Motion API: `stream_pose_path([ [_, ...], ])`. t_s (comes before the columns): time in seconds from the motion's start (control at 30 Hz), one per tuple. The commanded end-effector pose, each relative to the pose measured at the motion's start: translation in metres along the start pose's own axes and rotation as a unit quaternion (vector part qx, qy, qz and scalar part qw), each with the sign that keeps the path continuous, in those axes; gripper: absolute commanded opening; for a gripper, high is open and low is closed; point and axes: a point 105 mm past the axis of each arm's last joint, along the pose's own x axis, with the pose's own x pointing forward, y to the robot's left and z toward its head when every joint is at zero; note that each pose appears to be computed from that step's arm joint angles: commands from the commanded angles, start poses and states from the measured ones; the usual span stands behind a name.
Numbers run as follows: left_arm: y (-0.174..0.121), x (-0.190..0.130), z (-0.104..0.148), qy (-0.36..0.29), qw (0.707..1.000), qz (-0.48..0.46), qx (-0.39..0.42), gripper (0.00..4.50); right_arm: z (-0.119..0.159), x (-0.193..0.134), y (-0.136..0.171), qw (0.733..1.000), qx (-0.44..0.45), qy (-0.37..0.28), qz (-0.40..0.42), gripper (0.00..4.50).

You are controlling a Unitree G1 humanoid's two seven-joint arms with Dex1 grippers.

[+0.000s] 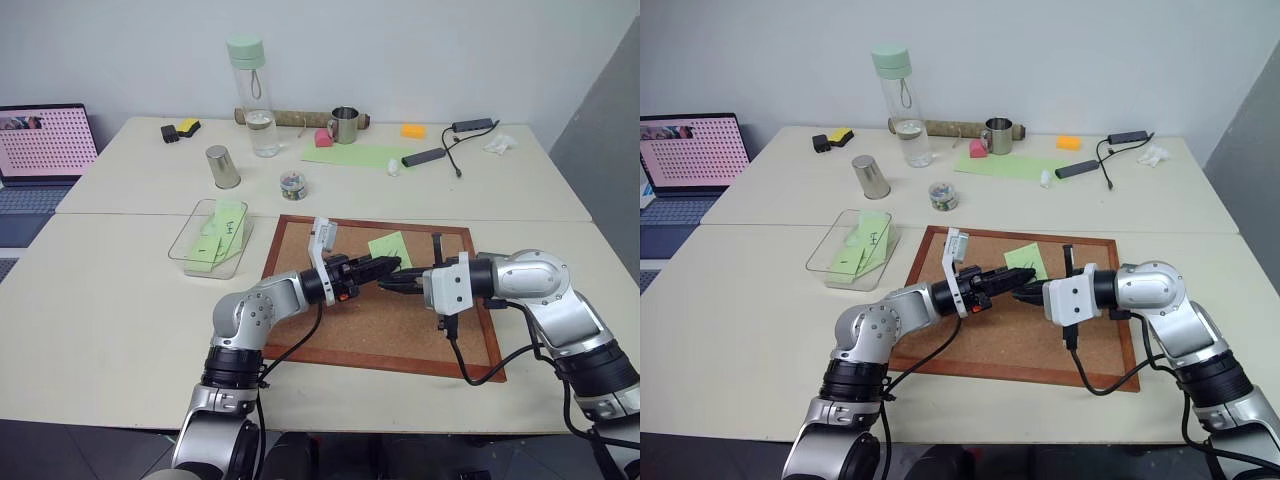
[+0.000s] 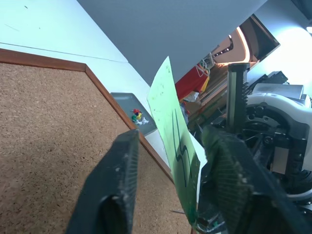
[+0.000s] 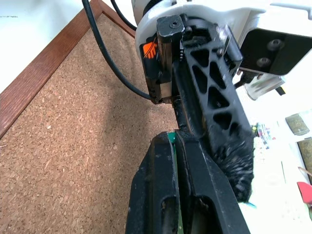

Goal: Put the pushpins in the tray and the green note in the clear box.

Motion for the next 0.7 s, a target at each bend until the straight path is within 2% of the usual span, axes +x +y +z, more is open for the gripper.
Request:
stream_pose_path([
  [0.03,-0.008,0.002,0.007,-0.012,1.0,-0.02,0.015,1.15,0.013,0.001,-0.006,0.999,-0.026,-0.022,-0.005,0.0],
  [0.13,-0.007,0.001,0.007,-0.011,1.0,-0.019,0.016,0.55,0.013,0.002,-0.006,0.999,-0.028,-0.023,-0.005,0.0],
  [0.27,-0.004,0.0,0.007,-0.012,1.0,-0.014,0.017,0.02,0.013,0.003,-0.005,0.999,-0.031,-0.024,-0.006,0.0],
  [0.7,0.029,-0.009,-0.006,-0.012,0.997,0.068,0.028,0.02,0.024,-0.009,-0.021,0.997,-0.011,-0.047,-0.06,0.0],
])
